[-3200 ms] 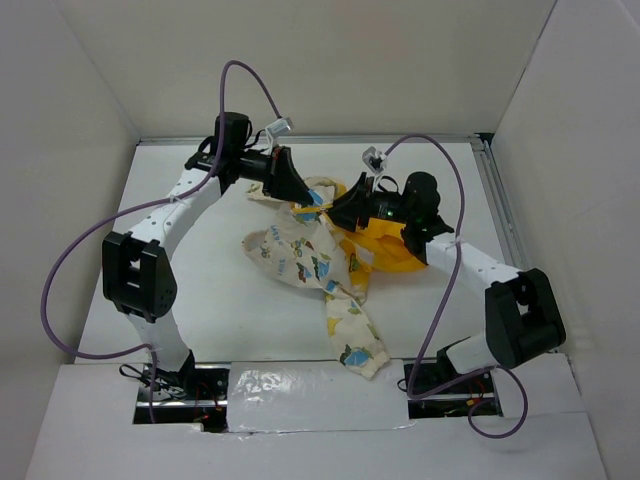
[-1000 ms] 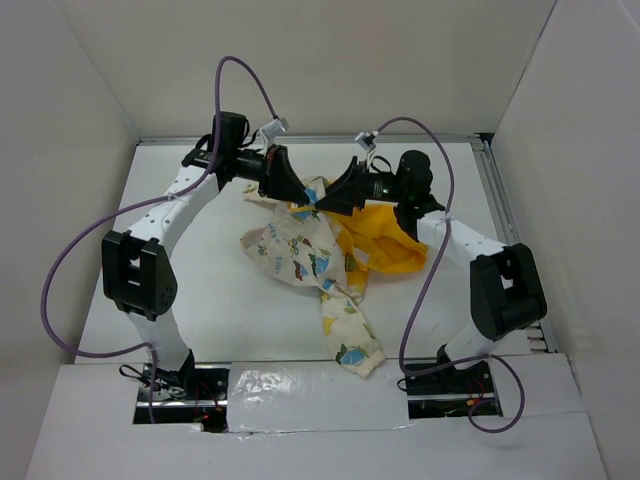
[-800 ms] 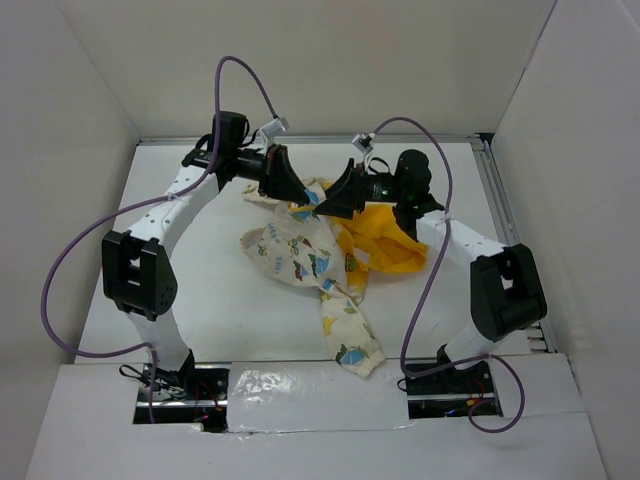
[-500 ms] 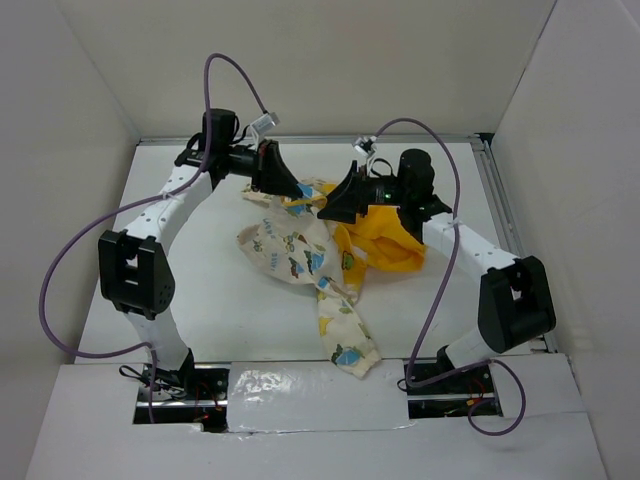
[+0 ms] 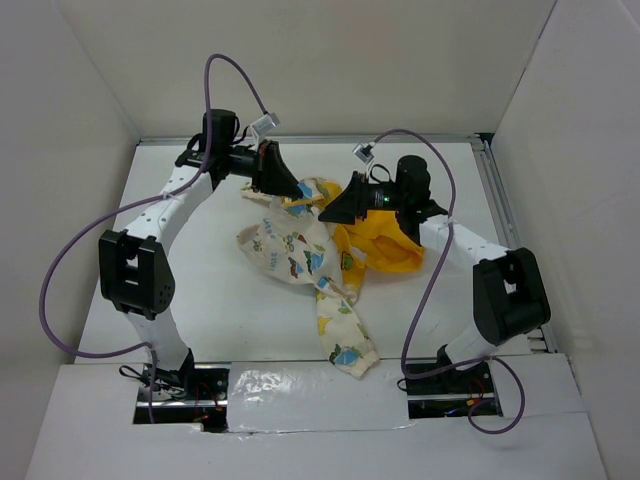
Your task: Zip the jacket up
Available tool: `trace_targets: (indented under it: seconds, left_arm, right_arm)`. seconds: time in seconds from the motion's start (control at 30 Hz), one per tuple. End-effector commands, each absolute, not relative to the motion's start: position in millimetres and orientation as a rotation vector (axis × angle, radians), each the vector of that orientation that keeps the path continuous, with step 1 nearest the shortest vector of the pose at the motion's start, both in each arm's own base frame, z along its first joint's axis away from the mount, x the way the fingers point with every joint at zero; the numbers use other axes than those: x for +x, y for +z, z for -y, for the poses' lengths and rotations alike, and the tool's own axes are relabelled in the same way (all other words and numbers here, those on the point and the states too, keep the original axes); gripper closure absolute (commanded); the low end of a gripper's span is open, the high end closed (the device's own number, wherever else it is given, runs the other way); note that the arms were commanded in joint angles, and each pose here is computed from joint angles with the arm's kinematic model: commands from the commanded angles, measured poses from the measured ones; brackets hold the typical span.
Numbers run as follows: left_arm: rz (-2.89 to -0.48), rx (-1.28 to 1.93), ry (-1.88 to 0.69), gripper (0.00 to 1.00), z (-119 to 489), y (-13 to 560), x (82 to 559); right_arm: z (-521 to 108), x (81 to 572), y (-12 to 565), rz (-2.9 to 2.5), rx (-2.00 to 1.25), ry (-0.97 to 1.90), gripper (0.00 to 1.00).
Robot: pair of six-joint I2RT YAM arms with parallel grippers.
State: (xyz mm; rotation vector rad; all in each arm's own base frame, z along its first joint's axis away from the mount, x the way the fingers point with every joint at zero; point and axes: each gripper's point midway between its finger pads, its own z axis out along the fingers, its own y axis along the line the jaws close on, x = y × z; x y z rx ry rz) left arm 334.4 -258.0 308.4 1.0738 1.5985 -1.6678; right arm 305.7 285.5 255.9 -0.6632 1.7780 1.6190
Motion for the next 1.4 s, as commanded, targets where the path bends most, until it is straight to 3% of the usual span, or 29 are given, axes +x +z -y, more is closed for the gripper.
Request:
trace_targets:
  seconds: [0.0, 0.23, 0.57, 0.83, 1.17, 1.37]
  left_arm:
    - [-1.459, 1.165, -1.622, 1.00, 254.3, 337.0, 324.2]
    - [-1.444, 1.175, -1.642, 1.00, 253.0, 335.5, 323.0]
    - [-1.445, 1.178, -1.679, 1.00, 252.9, 331.5, 320.0]
    - [-1.420, 1.195, -1.677, 1.00, 249.8, 335.5, 314.1]
    - [-1.449, 1.155, -1.667, 1.00, 240.3, 332.7, 322.9]
    - [-1.460, 1.145, -1.657, 1.00, 240.6, 329.6, 324.6]
  right_arm:
    - [-281.1, 299.9, 250.8, -1.795, -0.619, 1.634, 0.26]
    - [-283.9, 287.5, 245.1, -1.795, -0.550, 1.726, 0.26]
    - [-310.4, 298.9, 319.6, -1.573, -0.576, 1.854, 0.26]
    - [-316.8, 309.6, 329.7, -1.548, -0.571, 1.877, 0.24]
    - [-306.9, 276.7, 325.9, -1.542, -0.694, 1.791, 0.41]
    - [-300.8, 266.8, 331.7, -1.528, -0.707, 1.735, 0.42]
